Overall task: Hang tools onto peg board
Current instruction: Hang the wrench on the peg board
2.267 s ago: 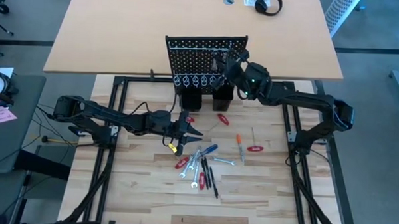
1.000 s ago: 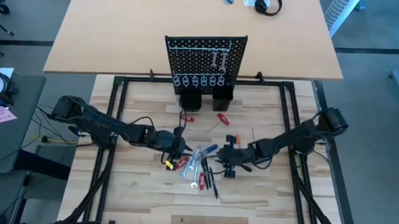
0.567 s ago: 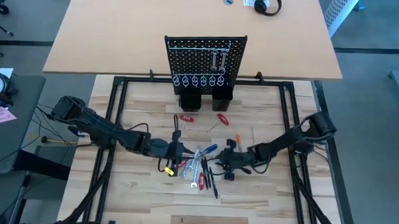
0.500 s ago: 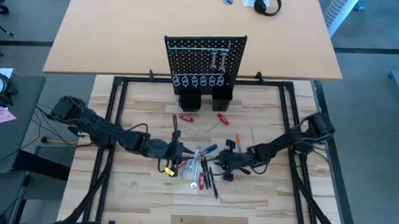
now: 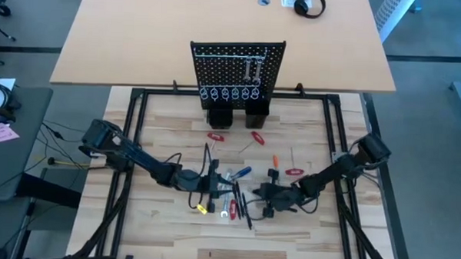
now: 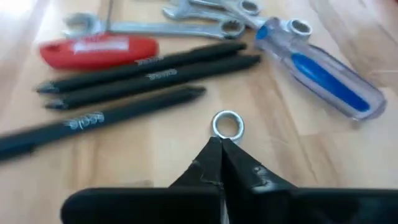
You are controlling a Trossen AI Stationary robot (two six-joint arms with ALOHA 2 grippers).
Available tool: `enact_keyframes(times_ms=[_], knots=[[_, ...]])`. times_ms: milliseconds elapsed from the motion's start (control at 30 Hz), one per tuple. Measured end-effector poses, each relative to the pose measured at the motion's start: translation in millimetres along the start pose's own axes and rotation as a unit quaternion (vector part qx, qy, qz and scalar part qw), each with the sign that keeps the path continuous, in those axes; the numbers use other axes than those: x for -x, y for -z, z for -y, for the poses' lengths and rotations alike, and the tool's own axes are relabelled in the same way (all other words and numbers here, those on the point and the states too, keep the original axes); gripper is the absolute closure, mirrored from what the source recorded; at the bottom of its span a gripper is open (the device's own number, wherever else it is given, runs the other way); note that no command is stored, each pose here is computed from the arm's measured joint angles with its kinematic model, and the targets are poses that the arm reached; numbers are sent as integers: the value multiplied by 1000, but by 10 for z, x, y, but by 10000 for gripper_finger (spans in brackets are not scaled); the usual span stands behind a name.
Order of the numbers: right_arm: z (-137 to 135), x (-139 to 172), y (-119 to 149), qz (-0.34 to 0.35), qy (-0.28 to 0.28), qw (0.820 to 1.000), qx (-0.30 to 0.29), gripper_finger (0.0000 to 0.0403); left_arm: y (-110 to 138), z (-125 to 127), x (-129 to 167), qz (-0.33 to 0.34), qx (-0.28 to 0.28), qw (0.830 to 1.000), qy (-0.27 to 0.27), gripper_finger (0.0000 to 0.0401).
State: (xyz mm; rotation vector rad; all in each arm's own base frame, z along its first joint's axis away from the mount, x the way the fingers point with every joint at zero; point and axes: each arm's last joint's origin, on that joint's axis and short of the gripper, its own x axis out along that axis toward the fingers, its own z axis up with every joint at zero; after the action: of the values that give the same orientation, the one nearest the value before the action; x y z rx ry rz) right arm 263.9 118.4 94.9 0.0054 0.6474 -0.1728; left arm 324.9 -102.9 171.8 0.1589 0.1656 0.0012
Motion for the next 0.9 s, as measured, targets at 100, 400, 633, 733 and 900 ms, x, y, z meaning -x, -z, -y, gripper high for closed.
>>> enact_keyframes(times_ms=[100,400,633,733,900], knots=[[-25,48,-67,33,16,999,-7,401,44,13,-31,4,2,1000,4,326],[19,124,-176,49,26,998,-37,375,122,-49,-58,-28,13,998,46,326],[38,353,-206,-31,-49,992,-117,275,114,-145,-151,-75,-16,996,36,326],[-48,398,-171,-80,-80,981,-157,239,66,-181,-204,-89,-32,995,33,326],[-251,324,-86,-148,-22,974,-171,233,-33,-232,-264,-76,-41,996,27,326]])
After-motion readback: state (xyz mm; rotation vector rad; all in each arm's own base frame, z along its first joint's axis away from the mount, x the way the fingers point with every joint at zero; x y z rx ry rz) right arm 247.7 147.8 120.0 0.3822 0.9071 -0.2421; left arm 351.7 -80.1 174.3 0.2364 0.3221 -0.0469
